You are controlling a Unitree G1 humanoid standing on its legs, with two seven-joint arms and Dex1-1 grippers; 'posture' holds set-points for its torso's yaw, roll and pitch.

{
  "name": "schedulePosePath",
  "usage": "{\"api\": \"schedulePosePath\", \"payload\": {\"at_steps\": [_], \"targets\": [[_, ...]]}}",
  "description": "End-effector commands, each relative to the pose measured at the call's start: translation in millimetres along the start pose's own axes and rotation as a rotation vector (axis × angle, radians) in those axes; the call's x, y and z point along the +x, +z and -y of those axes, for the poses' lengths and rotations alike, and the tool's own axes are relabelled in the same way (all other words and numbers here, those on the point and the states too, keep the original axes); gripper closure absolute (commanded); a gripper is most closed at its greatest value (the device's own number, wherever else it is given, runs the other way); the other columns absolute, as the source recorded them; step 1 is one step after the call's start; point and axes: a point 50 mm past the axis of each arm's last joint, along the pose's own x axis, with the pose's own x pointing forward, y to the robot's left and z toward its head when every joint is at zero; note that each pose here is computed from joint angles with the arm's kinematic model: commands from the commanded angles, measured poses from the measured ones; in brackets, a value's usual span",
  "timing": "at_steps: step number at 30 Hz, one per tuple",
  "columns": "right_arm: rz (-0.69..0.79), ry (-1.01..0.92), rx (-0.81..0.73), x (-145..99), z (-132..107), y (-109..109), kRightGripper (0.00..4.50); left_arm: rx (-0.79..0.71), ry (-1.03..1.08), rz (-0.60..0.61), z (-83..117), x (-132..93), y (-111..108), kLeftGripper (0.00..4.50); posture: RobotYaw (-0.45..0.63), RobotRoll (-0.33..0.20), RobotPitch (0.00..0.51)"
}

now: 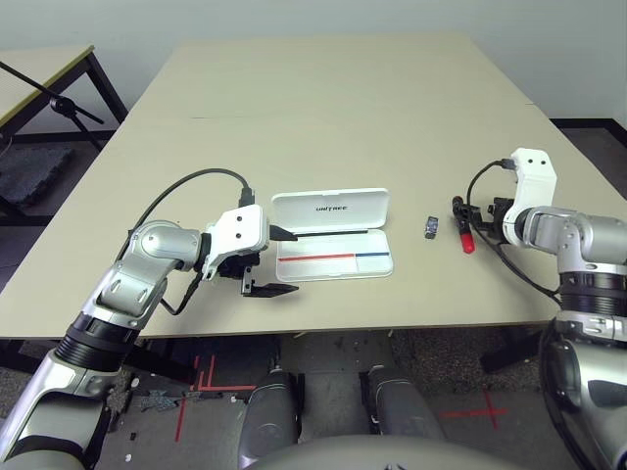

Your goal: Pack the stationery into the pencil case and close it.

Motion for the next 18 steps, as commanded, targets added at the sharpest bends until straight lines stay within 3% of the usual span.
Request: {"api": "schedulePosePath", "payload": {"at_steps": [1, 13, 16, 18], "targets": [[-0.037, 0.002, 0.007, 3.9, -0.6, -8.3, 0.0, 0.015, -0.013, -0.003, 0.9, 3.1, 5.1, 0.02, -0.13, 0.0, 0.053], [-0.055, -0.008, 0.004, 9.8, -0.2, -14.4, 0.0, 0.011, -0.019, -0.001, 2.4, 4.9, 10.6, 0.02, -0.12, 0.0, 0.059], [-0.054, -0.014, 0.005, 11.1, 1.7, -14.9, 0.59, 0.009, -0.02, -0.001, 2.9, 5.6, 11.2, 0.0, -0.12, 0.0, 0.059], [-0.054, -0.02, 0.002, 11.5, 3.2, -15.0, 1.3, 0.009, -0.02, -0.002, 3.2, 5.9, 11.5, 0.0, -0.12, 0.0, 0.059]]}}
